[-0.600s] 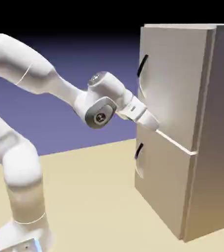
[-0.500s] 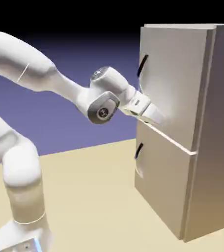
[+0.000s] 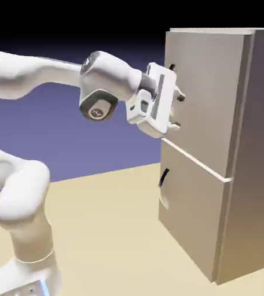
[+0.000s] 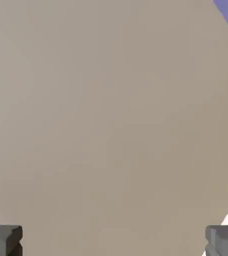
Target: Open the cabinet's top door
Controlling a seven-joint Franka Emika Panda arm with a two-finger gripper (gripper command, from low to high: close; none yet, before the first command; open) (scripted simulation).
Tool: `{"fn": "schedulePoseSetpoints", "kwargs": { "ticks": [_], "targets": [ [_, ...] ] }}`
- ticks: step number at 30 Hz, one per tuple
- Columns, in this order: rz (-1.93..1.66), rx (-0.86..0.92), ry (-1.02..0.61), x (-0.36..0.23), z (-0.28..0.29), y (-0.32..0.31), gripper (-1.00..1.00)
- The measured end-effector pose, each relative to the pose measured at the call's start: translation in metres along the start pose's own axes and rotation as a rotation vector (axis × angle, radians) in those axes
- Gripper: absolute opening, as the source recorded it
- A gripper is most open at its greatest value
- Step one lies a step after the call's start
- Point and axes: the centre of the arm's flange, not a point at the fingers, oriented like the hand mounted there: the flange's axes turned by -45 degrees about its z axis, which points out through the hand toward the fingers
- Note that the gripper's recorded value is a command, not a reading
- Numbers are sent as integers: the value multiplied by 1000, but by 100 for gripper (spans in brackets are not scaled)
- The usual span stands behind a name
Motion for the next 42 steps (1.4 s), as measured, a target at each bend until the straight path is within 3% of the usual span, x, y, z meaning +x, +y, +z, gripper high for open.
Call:
{"fn": "schedulePoseSetpoints", "kwargs": {
  "ticks": [10, 20, 33, 38, 39, 42],
  "targets": [
    [654, 156, 4, -32, -37, -18, 0],
    [1254, 309, -91, -78, -47, -25, 0],
    [1955, 444, -341, -138, -14, -13, 0],
    [1955, 444, -341, -132, 22, -31, 0],
    [1956, 444, -341, -130, 31, -35, -100],
    [1948, 423, -373, -127, 23, -29, -100]
  ]
}}
